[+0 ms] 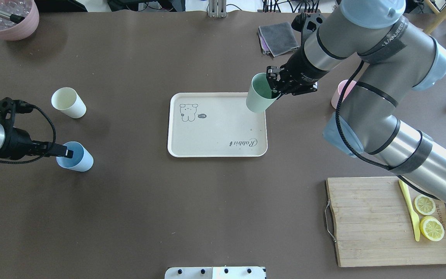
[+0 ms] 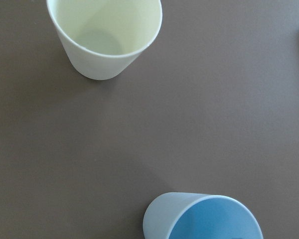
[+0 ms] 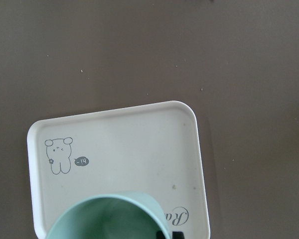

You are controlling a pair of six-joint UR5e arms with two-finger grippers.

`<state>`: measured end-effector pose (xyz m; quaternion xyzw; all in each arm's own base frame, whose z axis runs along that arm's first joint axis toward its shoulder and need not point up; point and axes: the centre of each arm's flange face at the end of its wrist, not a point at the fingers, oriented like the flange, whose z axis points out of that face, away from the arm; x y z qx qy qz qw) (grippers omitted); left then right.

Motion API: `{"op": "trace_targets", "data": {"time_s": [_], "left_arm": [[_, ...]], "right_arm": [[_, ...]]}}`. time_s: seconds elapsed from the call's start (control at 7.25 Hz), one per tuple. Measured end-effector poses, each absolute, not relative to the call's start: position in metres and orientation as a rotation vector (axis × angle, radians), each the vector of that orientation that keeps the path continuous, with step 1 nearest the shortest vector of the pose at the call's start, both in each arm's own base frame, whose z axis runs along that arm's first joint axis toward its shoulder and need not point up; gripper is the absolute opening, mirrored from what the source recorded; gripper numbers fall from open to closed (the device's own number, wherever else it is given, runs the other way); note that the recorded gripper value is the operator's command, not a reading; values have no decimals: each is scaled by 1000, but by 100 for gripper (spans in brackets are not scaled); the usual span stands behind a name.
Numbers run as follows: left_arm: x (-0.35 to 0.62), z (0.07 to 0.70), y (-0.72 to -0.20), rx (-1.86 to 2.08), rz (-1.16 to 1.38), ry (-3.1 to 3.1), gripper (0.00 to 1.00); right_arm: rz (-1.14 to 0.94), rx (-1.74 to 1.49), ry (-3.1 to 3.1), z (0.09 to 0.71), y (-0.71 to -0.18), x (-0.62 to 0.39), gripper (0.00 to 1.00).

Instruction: Place all cups on tray

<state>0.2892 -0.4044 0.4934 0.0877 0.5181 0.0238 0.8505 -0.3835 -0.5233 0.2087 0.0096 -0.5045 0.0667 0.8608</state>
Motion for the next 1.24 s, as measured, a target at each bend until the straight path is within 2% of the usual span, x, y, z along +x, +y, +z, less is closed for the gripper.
{"op": "trace_targets", "data": {"time_s": [0.14,0.69,1.24], "left_arm": [[292,497,-404,182,50,1085,0],[298,475,-406,133,-53,1115,0],[341,386,-456,92,-135,1106,0]], "right_arm": [[141,27,-1046,207,-524,-395,0],[129,40,-990,216,-517,-443,0],[107,43,-953,224,-500,-484,0]]}}
